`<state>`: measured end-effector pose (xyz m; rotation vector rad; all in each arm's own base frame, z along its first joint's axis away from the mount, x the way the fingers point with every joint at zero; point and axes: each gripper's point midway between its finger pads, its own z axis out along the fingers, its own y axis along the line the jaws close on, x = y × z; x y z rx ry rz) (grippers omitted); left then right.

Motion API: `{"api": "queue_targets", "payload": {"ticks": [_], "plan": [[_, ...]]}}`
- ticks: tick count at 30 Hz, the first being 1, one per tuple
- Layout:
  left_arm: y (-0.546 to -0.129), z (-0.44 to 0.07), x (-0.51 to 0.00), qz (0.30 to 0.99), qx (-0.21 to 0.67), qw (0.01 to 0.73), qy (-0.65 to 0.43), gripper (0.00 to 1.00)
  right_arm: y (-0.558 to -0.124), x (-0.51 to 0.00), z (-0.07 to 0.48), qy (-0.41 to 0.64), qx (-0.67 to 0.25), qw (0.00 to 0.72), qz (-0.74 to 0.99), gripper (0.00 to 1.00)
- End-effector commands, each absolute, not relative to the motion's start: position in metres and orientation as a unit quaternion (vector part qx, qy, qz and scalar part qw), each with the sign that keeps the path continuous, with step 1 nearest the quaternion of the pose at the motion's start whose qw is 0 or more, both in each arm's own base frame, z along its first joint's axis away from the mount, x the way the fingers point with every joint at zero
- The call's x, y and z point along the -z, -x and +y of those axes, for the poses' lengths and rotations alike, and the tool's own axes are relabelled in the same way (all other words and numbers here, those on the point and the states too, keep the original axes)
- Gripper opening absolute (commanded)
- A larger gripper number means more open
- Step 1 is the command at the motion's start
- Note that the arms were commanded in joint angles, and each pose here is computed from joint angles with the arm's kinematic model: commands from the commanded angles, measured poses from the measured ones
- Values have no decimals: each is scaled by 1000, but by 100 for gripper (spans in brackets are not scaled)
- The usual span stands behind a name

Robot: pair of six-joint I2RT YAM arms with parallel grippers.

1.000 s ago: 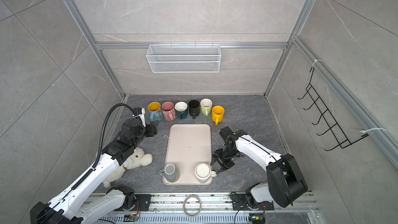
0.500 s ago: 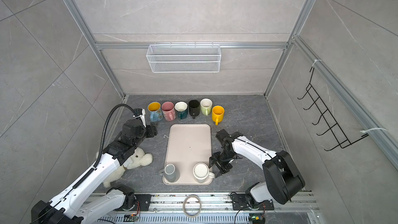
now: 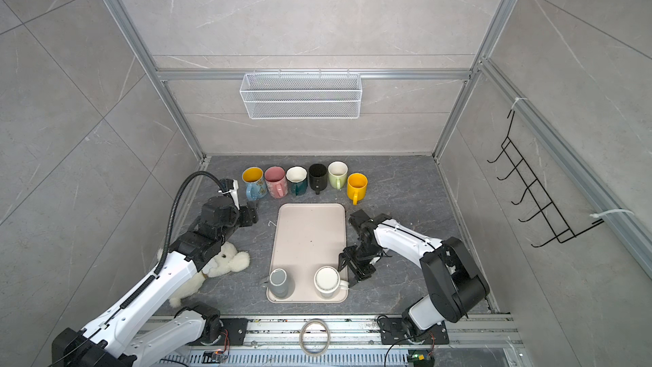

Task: Turn the mug right side up
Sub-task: 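Move the right gripper down toward the upside-down white mug on the tray, then close the right gripper on the white mug's handle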

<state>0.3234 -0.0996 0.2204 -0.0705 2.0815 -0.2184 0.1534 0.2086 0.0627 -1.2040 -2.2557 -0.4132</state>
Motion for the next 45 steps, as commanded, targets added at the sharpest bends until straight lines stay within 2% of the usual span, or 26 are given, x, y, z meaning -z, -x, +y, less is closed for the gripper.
{"api": "queue_targets", "payload": {"ticks": [1,14,24,45], "plan": [[-323,-92,-224,856,81,510,42,75,-167,-64,217,449,161,261,-839,63],[-320,-87,-224,855,72,512,44,75,-199,-65,229,437,188,244,-845,62],[-321,-88,-221,854,76,512,49,75,-180,-61,239,436,187,264,-839,60],[-322,-88,-219,857,72,509,46,75,-179,-58,249,421,190,276,-843,37]]}}
